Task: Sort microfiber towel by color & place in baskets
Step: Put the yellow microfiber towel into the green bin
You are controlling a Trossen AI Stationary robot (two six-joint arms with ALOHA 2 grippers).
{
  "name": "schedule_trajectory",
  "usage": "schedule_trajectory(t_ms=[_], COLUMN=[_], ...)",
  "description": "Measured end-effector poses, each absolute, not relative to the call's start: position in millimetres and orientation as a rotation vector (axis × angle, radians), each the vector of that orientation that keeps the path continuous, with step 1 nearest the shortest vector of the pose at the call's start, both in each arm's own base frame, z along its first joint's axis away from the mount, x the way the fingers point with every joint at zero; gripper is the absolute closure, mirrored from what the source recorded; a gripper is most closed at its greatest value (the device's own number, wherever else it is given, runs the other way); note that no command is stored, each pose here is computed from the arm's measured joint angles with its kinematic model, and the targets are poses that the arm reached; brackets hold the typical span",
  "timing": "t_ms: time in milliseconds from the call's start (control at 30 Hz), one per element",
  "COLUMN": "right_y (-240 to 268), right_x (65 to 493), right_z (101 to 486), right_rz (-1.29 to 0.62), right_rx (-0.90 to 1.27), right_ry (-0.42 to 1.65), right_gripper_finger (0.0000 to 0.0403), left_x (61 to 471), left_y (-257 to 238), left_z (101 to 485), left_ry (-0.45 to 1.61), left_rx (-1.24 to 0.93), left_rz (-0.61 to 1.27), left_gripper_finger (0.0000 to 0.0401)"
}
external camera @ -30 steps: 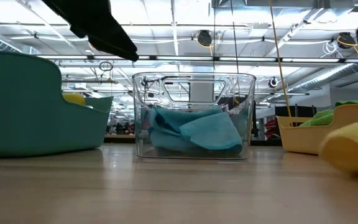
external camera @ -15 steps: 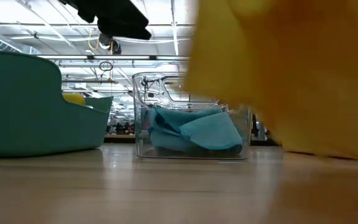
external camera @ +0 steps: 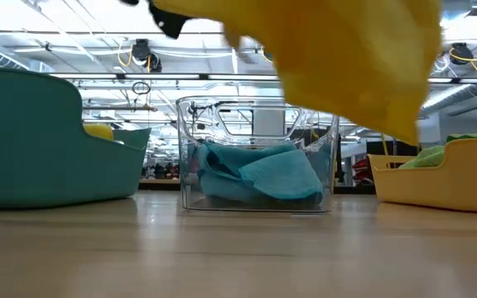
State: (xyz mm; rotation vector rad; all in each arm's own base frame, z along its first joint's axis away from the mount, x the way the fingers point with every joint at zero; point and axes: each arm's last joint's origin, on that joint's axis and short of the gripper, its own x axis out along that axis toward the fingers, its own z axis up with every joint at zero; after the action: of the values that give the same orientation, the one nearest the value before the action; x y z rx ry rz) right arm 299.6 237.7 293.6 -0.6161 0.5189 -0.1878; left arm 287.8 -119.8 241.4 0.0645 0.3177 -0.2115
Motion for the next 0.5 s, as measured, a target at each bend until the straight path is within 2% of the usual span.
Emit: schedule_trajectory(t_ms=[267,500], right_y=[235.0,227.2], right_x=[315.7,330.7], right_z=[308.1,317.0], right_rz=[-0.141,-0.022], right_rx=[-0.847,-0.93], right_ry=[0.43,0.354], right_gripper_finger=[0.0403,0.0403], left_x=[295.7,293.2], left_y=[-133.1,-140.4], left_z=[255.0,258.7], left_ry=[0.084,0.033], left_rx=[0.014,0.043], left_rz=[-0.305,-0.365], left_gripper_finger=[0.015,0.013])
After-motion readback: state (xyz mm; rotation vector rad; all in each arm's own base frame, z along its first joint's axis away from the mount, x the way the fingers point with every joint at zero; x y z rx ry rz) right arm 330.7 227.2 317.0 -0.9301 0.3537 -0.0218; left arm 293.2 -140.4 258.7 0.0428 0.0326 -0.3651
